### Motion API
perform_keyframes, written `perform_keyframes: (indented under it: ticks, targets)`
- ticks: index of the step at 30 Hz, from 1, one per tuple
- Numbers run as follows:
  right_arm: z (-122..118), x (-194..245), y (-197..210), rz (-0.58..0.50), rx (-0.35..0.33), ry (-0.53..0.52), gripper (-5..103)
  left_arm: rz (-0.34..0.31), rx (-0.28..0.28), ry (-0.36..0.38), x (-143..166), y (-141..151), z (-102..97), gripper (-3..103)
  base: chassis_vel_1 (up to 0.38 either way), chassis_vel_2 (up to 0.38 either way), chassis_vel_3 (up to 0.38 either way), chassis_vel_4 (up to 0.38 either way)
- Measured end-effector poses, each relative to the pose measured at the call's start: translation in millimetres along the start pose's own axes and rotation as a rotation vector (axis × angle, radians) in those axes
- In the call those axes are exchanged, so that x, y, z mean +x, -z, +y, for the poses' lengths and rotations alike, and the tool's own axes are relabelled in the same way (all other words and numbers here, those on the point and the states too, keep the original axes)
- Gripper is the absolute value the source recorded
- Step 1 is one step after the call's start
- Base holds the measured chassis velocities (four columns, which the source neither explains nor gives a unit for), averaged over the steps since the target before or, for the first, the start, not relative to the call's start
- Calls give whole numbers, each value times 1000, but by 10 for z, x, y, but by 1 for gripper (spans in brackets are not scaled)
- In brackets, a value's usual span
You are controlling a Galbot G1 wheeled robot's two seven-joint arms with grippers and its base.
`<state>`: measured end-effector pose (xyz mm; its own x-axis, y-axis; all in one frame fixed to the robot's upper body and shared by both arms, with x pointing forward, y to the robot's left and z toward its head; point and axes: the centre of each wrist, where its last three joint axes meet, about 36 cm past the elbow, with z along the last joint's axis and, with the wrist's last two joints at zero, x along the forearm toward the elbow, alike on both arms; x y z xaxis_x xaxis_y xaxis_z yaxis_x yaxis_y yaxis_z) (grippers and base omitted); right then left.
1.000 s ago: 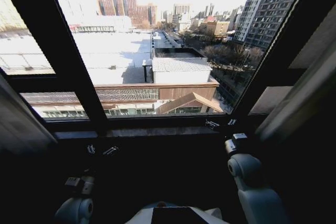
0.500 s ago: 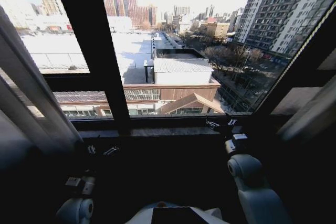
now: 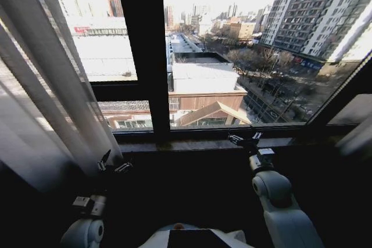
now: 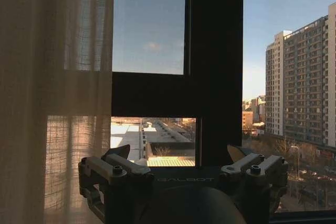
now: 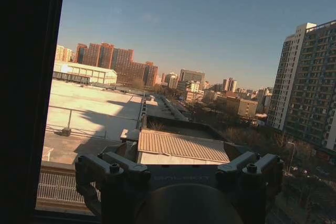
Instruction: Open the curtains by pulling them apart, changing their state from closed to fully open.
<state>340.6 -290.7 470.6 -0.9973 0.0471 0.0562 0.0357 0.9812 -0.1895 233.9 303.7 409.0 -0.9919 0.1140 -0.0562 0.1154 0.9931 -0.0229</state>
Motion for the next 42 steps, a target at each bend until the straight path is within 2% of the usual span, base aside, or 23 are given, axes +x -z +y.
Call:
perform_keyframes:
  ticks: [13, 24, 28, 30, 32, 35, 42]
  targets:
    - [18, -19, -72, -17, -13, 16, 100, 7, 2, 4, 3, -37, 8, 100, 273, 293, -263, -283]
    - [10, -46, -129, -1, -15, 12, 100, -14, -7, 33, -48, 31, 45, 100, -20, -25, 16, 21]
    - [3, -65, -146, 2, -13, 12, 100, -35, -8, 84, -182, 187, 154, 100, 0, 0, 0, 0]
    - [0, -82, -164, 6, -13, 12, 100, -46, -6, 136, -343, 347, 267, 100, 0, 0, 0, 0]
    - [1, -89, -174, 8, -13, 13, 100, -48, -6, 146, -400, 396, 300, 100, 0, 0, 0, 0]
    - [-4, -121, -199, 12, -13, 12, 100, -38, -16, 177, -661, 523, 436, 100, 0, 0, 0, 0]
    - [-31, -155, -232, 19, -8, 7, 100, -8, -19, 166, -1077, 592, 600, 100, 0, 0, 0, 0]
